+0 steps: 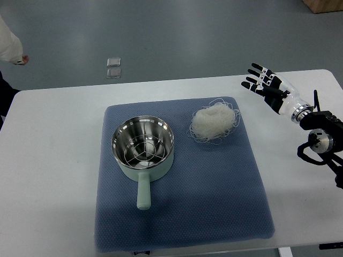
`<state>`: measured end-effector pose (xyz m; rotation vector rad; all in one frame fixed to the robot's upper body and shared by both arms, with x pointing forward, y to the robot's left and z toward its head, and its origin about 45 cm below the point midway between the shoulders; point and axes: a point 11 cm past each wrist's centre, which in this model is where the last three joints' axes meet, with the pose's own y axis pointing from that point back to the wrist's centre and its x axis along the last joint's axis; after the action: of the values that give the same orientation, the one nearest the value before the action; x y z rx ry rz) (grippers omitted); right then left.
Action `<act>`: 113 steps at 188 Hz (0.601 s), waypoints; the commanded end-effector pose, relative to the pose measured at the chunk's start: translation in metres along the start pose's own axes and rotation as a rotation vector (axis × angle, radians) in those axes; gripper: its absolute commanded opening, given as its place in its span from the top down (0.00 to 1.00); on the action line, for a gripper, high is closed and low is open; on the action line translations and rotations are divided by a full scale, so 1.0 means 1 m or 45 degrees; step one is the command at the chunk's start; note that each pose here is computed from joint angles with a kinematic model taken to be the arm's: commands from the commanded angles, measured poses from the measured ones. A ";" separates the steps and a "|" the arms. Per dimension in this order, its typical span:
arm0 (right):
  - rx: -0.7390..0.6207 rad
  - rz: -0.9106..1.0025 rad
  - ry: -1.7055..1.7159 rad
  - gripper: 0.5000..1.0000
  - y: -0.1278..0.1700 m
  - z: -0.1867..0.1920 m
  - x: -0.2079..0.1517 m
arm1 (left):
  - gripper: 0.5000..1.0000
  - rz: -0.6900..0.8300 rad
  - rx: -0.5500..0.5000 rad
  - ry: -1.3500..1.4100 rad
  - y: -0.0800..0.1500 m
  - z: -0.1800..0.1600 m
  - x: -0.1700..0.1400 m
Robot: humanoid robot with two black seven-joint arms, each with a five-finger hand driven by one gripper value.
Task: Put vermicelli into pot with right hand
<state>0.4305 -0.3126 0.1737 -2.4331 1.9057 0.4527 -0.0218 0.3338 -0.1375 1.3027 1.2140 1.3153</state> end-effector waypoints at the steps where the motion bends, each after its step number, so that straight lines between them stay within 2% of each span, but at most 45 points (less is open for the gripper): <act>1: 0.002 -0.006 0.014 0.16 0.000 -0.001 0.000 | 0.00 0.002 0.000 0.000 0.000 0.000 0.000; 65: -0.009 -0.064 0.090 0.16 -0.001 -0.003 -0.005 | 0.00 0.004 0.000 0.000 0.000 0.000 0.000; 113: -0.043 -0.216 0.549 0.16 -0.006 -0.010 -0.024 | 0.00 0.006 0.000 0.000 0.000 0.000 0.001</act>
<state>0.4309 -0.2981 0.1794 -2.7138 1.8470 0.1689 -0.0218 0.3341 -0.1374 1.3048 1.2126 1.3174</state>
